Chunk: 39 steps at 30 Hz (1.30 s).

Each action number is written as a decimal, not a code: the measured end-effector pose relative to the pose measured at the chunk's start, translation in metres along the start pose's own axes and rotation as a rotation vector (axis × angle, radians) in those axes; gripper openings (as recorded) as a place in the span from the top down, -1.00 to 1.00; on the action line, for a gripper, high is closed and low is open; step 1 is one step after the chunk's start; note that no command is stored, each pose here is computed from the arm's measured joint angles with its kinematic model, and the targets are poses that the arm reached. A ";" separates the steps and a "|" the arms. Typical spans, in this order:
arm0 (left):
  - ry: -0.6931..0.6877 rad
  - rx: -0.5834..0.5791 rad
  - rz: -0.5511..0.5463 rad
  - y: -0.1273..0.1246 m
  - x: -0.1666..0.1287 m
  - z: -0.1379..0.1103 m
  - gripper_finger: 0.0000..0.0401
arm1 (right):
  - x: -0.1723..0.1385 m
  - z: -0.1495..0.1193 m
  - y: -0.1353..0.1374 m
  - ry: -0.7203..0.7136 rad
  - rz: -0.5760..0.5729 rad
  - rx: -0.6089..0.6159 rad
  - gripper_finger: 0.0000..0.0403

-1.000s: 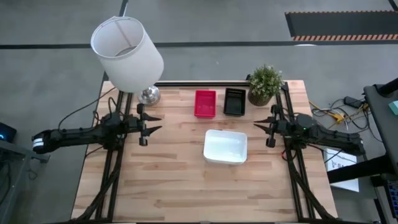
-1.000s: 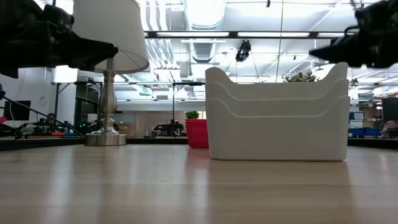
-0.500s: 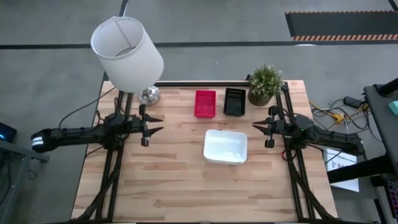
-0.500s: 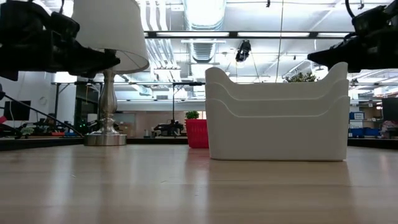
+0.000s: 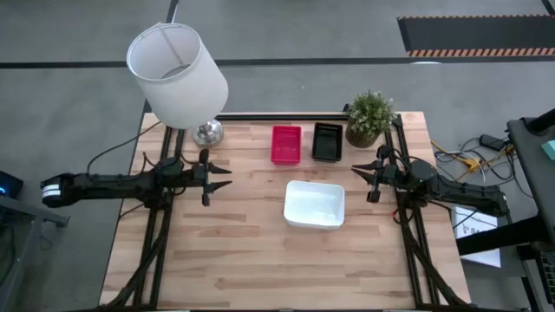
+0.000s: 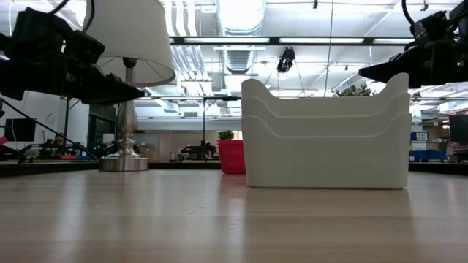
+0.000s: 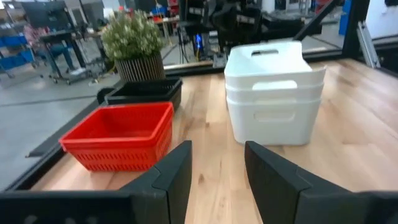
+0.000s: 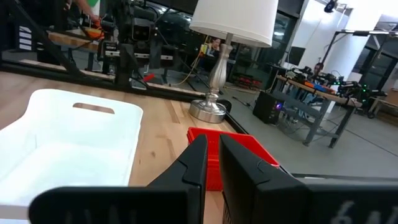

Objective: Stack baskets by color
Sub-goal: Return to Home Position

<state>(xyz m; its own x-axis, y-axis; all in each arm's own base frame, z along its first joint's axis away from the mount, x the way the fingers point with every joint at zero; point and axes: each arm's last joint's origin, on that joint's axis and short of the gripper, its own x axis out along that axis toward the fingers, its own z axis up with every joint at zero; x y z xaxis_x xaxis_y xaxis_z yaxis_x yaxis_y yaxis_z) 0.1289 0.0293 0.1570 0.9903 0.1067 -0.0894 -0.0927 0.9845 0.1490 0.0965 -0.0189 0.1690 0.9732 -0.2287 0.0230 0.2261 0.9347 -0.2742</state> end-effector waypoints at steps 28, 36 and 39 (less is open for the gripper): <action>0.305 -0.045 -0.050 -0.004 0.014 -0.036 0.34 | 0.000 0.000 0.000 0.001 -0.001 0.000 0.84; 0.387 -0.058 -0.064 -0.005 0.016 -0.046 0.34 | 0.000 0.000 0.000 0.002 0.000 -0.001 0.84; 0.415 -0.062 -0.068 -0.006 0.016 -0.050 0.34 | 0.000 0.000 0.000 0.002 0.000 -0.001 0.84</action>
<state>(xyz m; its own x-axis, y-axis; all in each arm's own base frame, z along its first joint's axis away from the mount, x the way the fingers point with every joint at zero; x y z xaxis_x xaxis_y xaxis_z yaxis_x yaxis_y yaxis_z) 0.1402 0.0323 0.1057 0.8695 0.0755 -0.4881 -0.0469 0.9964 0.0707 0.0966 -0.0189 0.1685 0.9731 -0.2295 0.0212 0.2263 0.9344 -0.2750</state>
